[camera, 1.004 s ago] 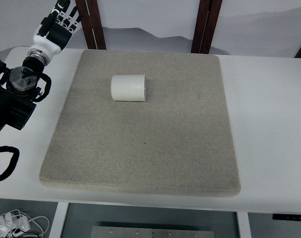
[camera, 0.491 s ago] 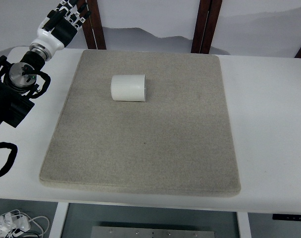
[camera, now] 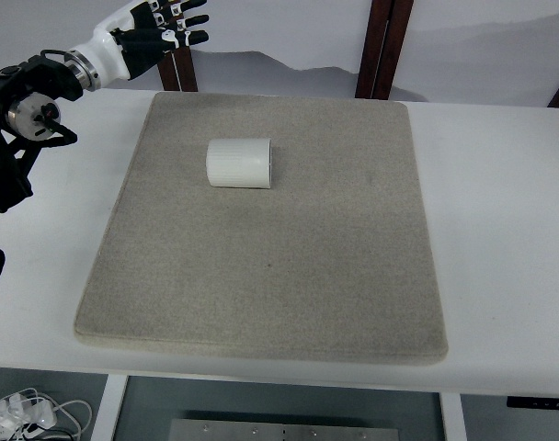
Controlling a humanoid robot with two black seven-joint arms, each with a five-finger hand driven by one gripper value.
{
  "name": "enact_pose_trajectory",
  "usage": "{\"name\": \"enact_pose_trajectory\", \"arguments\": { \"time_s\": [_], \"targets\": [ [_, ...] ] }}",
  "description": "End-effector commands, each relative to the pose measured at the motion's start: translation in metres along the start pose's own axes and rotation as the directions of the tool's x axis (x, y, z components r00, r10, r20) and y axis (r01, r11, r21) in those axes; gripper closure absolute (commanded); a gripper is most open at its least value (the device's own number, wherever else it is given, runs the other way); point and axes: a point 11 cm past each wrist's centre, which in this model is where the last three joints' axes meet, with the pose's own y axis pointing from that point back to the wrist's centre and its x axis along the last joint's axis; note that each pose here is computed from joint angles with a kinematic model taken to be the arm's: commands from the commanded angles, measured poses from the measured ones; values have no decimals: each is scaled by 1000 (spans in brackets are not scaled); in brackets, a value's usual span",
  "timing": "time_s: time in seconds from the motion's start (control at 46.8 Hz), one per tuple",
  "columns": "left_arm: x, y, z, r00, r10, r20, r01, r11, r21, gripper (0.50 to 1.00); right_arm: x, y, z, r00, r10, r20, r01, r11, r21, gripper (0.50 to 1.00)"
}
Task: Flip white cup upright
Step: 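Swing the left hand over the mat toward the white cup, then lower the left hand's fingers onto the side of the lying cup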
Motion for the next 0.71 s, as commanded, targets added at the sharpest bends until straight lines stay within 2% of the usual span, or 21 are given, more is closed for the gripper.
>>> {"name": "enact_pose_trajectory", "arguments": {
  "time_s": [0.0, 0.128, 0.321, 0.534, 0.684],
  "targets": [
    [-7, 1, 0, 987, -44, 156, 35, 998, 59, 516, 0, 0, 0, 1000, 0, -1, 0, 1000, 0, 548],
    [-26, -1, -1, 936, -130, 328, 96, 989, 116, 519, 0, 0, 0, 1000, 0, 1, 0, 1000, 0, 548],
    [-44, -3, -12, 817, -216, 535, 108, 968, 227, 521, 0, 0, 0, 1000, 0, -1, 0, 1000, 0, 548],
    [-57, -6, -22, 680, -315, 662, 116, 938, 328, 527, 0, 0, 0, 1000, 0, 1, 0, 1000, 0, 548],
    [-57, -9, -21, 635, -334, 697, 102, 930, 353, 529, 0, 0, 0, 1000, 0, -1, 0, 1000, 0, 548]
  ]
}}
